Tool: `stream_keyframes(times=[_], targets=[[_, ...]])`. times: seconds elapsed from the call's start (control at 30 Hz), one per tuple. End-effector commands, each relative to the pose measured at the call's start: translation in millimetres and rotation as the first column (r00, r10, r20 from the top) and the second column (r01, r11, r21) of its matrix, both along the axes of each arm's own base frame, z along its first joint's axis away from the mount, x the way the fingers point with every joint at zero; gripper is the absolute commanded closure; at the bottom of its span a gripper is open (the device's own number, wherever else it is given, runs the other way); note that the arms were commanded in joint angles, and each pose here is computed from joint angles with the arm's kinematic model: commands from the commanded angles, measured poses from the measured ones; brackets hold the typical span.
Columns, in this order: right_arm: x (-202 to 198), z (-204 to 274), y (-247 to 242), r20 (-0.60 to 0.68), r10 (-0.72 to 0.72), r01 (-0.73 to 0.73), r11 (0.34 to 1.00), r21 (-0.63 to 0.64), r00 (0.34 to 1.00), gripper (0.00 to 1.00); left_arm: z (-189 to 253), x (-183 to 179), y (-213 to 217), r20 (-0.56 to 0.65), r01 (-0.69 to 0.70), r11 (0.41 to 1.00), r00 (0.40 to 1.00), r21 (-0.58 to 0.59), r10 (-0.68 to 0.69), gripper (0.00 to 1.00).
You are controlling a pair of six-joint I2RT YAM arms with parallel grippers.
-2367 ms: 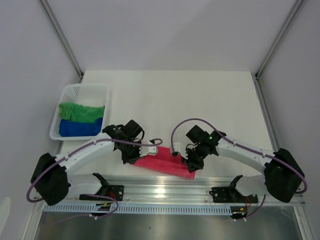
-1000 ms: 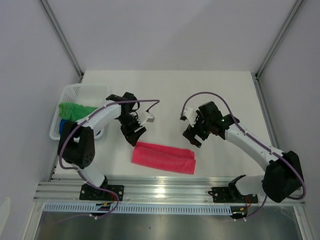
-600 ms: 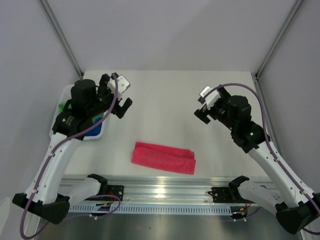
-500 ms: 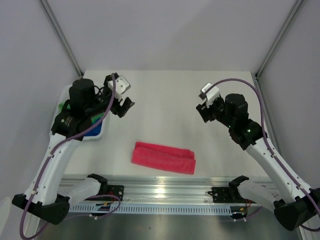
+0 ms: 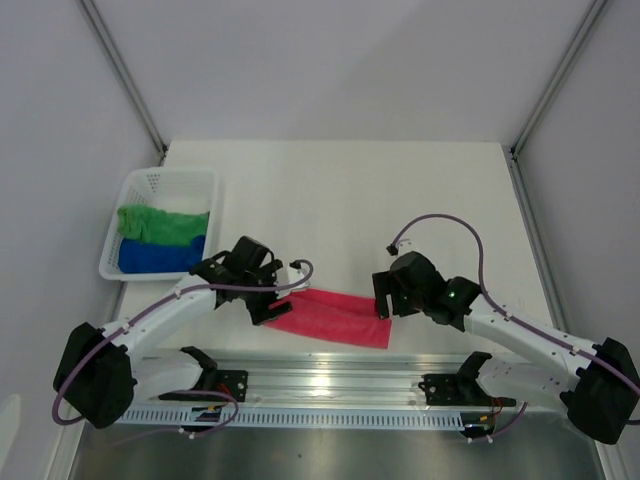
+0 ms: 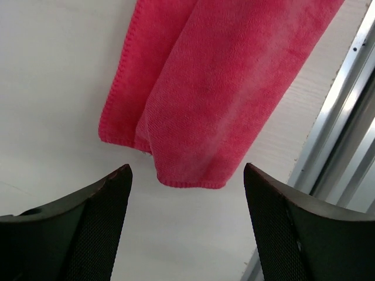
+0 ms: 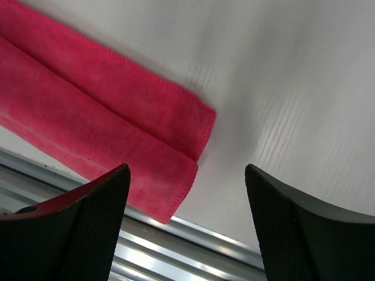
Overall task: Roll the towels
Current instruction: Roll the towel
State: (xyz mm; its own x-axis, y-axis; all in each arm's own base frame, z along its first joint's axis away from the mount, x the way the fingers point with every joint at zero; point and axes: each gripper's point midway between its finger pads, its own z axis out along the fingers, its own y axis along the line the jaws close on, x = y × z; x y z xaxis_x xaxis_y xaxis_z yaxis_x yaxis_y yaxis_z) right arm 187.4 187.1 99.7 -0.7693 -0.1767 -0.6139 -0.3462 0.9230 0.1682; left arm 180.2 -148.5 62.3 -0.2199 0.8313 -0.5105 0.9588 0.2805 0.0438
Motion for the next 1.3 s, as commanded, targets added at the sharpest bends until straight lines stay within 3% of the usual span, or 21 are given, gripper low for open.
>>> stream_keyframes(times=[0.0, 0.2, 0.37, 0.5, 0.6, 0.7, 0.73, 0.87, 1.1, 1.27], targets=[[-13.0, -5.9, 4.8, -0.073, -0.092, 0.099, 0.991, 0.089, 0.993, 0.19, 10.3, 18.5, -22.9, 0.121, 0.098, 0.994, 0.988, -0.047, -0.092, 0.21], [-28.4, -32.3, 14.7, -0.104, -0.007, 0.020, 0.992, 0.128, 0.995, 0.21, -7.3, 23.9, -24.8, 0.085, 0.125, 0.992, 0.989, 0.007, -0.125, 0.25], [-35.1, -38.3, 18.1, -0.101, 0.025, -0.007, 0.984, 0.178, 0.995, 0.26, -18.7, 13.6, -17.7, -0.060, 0.143, 0.986, 0.989, 0.081, -0.139, 0.46], [-43.0, -42.6, 22.0, -0.115, 0.066, -0.041, 0.977, 0.208, 0.991, 0.33, -22.2, 1.1, -17.8, -0.099, 0.170, 0.984, 0.982, 0.059, -0.163, 0.57], [-44.8, -41.3, 29.6, -0.107, 0.101, -0.071, 0.966, 0.249, 0.989, 0.46, -19.6, -3.1, -18.9, -0.119, 0.163, 0.986, 0.980, 0.046, -0.157, 0.76], [-46.0, -35.7, 40.7, -0.099, 0.147, -0.113, 0.950, 0.291, 0.984, 0.71, -19.6, -6.3, -18.0, -0.150, 0.149, 0.987, 0.979, 0.053, -0.140, 0.99], [-46.1, -35.2, 41.1, -0.096, 0.158, -0.125, 0.950, 0.286, 0.983, 0.84, -19.7, -6.0, -16.5, -0.161, 0.143, 0.987, 0.978, 0.067, -0.131, 0.99], [-54.0, -35.1, 37.6, -0.130, 0.184, -0.144, 0.953, 0.266, 0.974, 1.00, -20.5, -11.8, -10.4, -0.239, 0.093, 0.991, 0.969, 0.100, -0.067, 0.99], [-85.1, -28.2, 42.3, -0.249, 0.253, -0.160, 0.926, 0.342, 0.935, 1.00, -15.4, -35.7, -2.6, -0.415, 0.014, 0.995, 0.910, 0.101, 0.029, 0.99], [-94.3, -13.8, 40.7, -0.295, 0.277, -0.169, 0.924, 0.343, 0.914, 1.00, -9.1, -48.0, 2.8, -0.439, 0.029, 0.996, 0.899, 0.088, 0.013, 0.99]])
